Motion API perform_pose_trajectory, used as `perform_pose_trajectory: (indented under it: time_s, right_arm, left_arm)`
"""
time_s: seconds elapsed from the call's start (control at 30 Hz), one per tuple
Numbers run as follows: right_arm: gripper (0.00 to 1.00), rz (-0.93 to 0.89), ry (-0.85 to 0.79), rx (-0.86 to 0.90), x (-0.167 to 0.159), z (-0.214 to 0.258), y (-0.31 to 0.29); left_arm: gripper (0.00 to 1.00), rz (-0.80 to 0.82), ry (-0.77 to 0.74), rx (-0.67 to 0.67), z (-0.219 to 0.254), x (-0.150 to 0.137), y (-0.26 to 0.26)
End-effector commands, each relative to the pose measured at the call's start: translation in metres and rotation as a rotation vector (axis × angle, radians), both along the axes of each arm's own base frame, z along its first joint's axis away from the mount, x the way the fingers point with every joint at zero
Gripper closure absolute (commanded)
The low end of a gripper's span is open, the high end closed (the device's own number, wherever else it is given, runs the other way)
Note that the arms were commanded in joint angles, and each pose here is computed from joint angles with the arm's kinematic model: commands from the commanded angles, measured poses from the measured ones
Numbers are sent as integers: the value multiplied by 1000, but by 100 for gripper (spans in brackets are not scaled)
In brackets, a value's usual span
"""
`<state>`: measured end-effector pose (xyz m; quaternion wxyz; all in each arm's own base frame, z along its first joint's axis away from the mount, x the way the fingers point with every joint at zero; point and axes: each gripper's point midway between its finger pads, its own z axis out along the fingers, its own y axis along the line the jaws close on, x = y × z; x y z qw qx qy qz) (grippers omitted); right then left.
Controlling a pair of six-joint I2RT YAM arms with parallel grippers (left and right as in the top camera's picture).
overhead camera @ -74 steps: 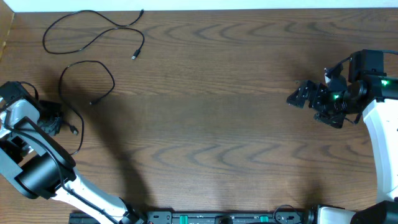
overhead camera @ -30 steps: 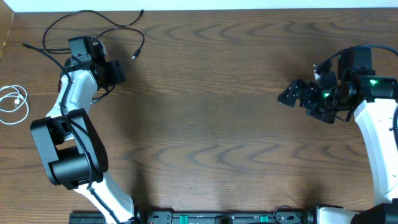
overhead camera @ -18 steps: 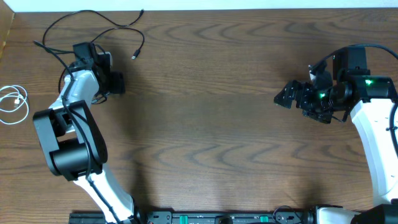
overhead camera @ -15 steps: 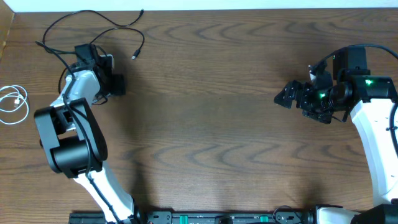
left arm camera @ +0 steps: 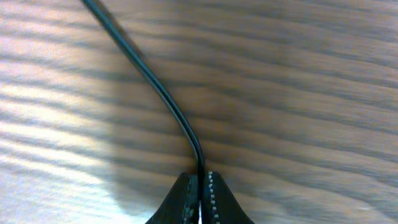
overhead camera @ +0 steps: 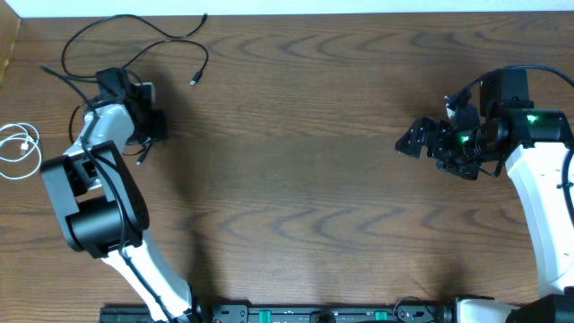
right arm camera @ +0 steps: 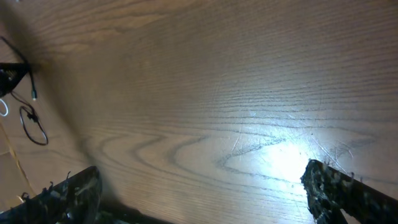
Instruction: Untangle cables
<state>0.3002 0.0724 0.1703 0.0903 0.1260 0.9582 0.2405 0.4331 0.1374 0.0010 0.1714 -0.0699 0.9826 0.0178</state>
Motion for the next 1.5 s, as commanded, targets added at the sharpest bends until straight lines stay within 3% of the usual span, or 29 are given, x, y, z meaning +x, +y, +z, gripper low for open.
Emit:
perform_pose_trajectory:
  time_s: [0.0, 0.4, 0.47, 0.57, 0.6, 0.63, 0.7, 0.8, 0.9, 0.97, 1.07, 1.13, 1.27, 1.47]
  right_arm:
    - [1, 5, 5, 7, -1, 0, 3]
    - [1, 5, 5, 7, -1, 0, 3]
    - [1, 5, 6, 7, -1, 0, 3]
    - [1, 5, 5, 7, -1, 0, 3]
    - [1, 5, 5, 7, -1, 0, 3]
    - [1, 5, 5, 7, -1, 0, 3]
    - [1, 5, 5, 7, -1, 0, 3]
    - [1, 5, 3, 7, -1, 0, 3]
    - [1, 6, 1, 7, 0, 0, 3]
    - [1, 9, 2, 7, -1, 0, 4]
    - [1, 20, 3, 7, -2, 0, 7]
    - [1, 26, 7, 7, -3, 0, 9]
    - [1, 44, 13, -3, -6, -1, 12]
    - [9, 42, 55, -54, -23, -1, 6]
  left_arm:
    - [92, 109, 51, -17, -20, -17, 20]
    - [90, 261, -33, -40, -7, -1, 36]
    - [64, 261, -43, -37, -3, 1, 37]
    - [61, 268, -72, -33, 10, 4, 38]
    - [53, 274, -88, -32, 16, 6, 39]
    - [34, 276, -118, -26, 27, 9, 40]
    - [22, 285, -153, -21, 42, 12, 41]
    - [14, 383, -245, -51, 82, 15, 42]
    - [8, 497, -351, -171, 129, 15, 30]
    - [6, 493, -435, -355, 174, 16, 2]
    - [6, 346, -499, -606, 234, 5, -52]
    - [6, 254, -521, -687, 259, -3, -78]
    - [6, 167, -477, -736, 280, -31, -121]
    - [6, -23, -390, -624, 291, -96, -172]
